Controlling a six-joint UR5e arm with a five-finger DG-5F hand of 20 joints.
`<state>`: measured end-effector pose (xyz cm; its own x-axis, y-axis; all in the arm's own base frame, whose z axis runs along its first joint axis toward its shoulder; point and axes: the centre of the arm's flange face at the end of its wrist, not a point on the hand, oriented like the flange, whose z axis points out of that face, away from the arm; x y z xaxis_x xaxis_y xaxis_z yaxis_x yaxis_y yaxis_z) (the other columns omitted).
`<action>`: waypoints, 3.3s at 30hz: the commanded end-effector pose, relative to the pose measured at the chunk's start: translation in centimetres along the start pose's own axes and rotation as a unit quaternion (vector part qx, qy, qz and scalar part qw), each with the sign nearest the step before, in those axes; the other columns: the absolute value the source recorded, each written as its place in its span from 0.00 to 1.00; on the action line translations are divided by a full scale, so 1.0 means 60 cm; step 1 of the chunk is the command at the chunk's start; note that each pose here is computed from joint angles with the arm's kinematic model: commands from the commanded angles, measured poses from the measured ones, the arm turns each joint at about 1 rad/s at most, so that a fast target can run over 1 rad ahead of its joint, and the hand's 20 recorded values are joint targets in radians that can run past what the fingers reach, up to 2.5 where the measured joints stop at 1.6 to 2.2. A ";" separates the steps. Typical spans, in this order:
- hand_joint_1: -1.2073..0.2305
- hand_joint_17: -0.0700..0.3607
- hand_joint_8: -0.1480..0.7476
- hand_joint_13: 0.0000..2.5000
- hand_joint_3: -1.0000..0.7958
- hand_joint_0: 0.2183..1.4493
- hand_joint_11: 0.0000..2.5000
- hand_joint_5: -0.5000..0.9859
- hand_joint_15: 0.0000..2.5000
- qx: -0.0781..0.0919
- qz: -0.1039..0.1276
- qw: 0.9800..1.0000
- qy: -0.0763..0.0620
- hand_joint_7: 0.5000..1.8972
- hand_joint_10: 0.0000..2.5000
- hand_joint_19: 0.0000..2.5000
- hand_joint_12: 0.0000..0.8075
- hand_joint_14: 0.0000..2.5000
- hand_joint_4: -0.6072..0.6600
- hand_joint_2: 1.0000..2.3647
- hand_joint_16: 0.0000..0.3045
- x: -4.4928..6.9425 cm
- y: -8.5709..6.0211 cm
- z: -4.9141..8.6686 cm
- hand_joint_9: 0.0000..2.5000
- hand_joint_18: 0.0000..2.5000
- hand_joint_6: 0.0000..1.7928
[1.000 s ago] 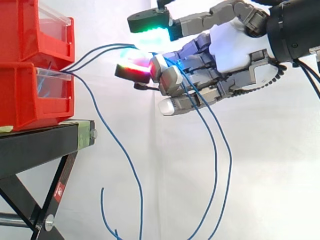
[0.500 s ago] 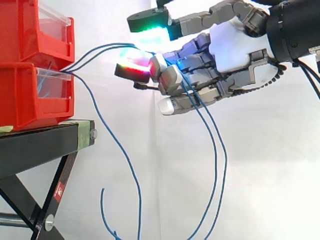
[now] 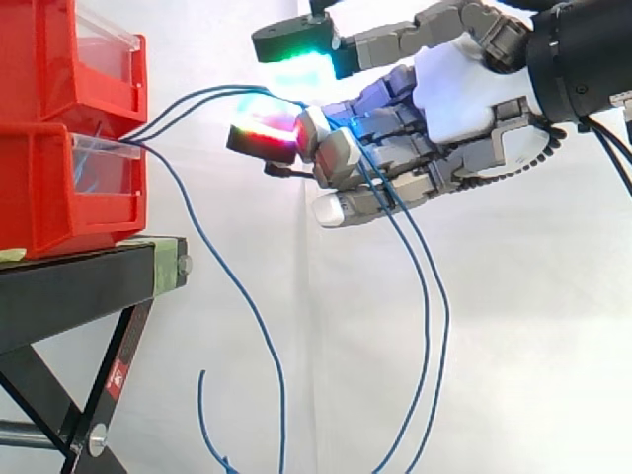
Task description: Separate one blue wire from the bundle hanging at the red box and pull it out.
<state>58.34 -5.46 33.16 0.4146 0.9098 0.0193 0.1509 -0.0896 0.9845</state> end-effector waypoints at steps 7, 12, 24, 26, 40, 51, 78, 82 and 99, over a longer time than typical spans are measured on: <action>0.30 0.48 0.56 0.42 0.44 0.28 0.57 0.20 0.60 0.000 0.000 1.000 0.000 0.22 0.00 0.21 0.55 0.00 0.65 0.01 0.20 0.000 0.000 0.000 0.39 0.31 0.49; 0.31 0.47 0.55 0.42 0.43 0.28 0.57 0.20 0.60 0.000 0.000 1.000 0.000 0.23 0.00 0.21 0.54 0.00 0.65 0.01 0.19 0.000 0.000 0.000 0.38 0.30 0.49; 0.32 0.45 0.53 0.42 0.42 0.27 0.57 0.20 0.60 0.000 -0.001 1.000 0.001 0.24 0.00 0.22 0.52 0.00 0.64 0.01 0.18 0.000 0.000 0.000 0.38 0.29 0.48; 0.33 0.45 0.53 0.41 0.42 0.27 0.57 0.20 0.60 0.000 -0.001 1.000 0.000 0.24 0.00 0.22 0.51 0.00 0.63 0.01 0.18 0.000 0.000 0.000 0.38 0.29 0.48; 0.32 0.48 0.56 0.42 0.48 0.30 0.57 0.20 0.59 0.000 -0.001 1.000 0.001 0.22 0.00 0.21 0.56 0.01 0.65 0.00 0.20 0.001 0.000 0.000 0.38 0.30 0.49; 0.25 0.44 0.51 0.40 0.50 0.34 0.58 0.19 0.61 0.000 -0.001 1.000 0.001 0.24 0.00 0.20 0.50 0.00 0.63 0.01 0.18 0.001 0.000 0.000 0.36 0.28 0.49; 0.30 0.41 0.48 0.38 0.47 0.31 0.56 0.20 0.60 0.000 -0.001 1.000 0.001 0.25 0.00 0.22 0.44 0.00 0.60 0.01 0.16 0.001 0.000 0.000 0.35 0.27 0.48; 0.31 0.43 0.50 0.39 0.48 0.33 0.56 0.20 0.60 0.000 0.000 1.000 0.001 0.24 0.00 0.21 0.47 0.00 0.60 0.01 0.17 0.000 0.000 0.000 0.36 0.27 0.49; 0.67 0.52 0.63 0.44 0.42 0.17 0.52 0.23 0.54 0.000 0.000 1.000 0.001 0.27 0.00 0.19 0.66 0.07 0.60 0.71 0.22 0.000 0.000 0.000 0.43 0.34 0.50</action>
<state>58.36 -5.40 33.16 0.4120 0.9110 0.0204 0.1502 -0.0900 0.9846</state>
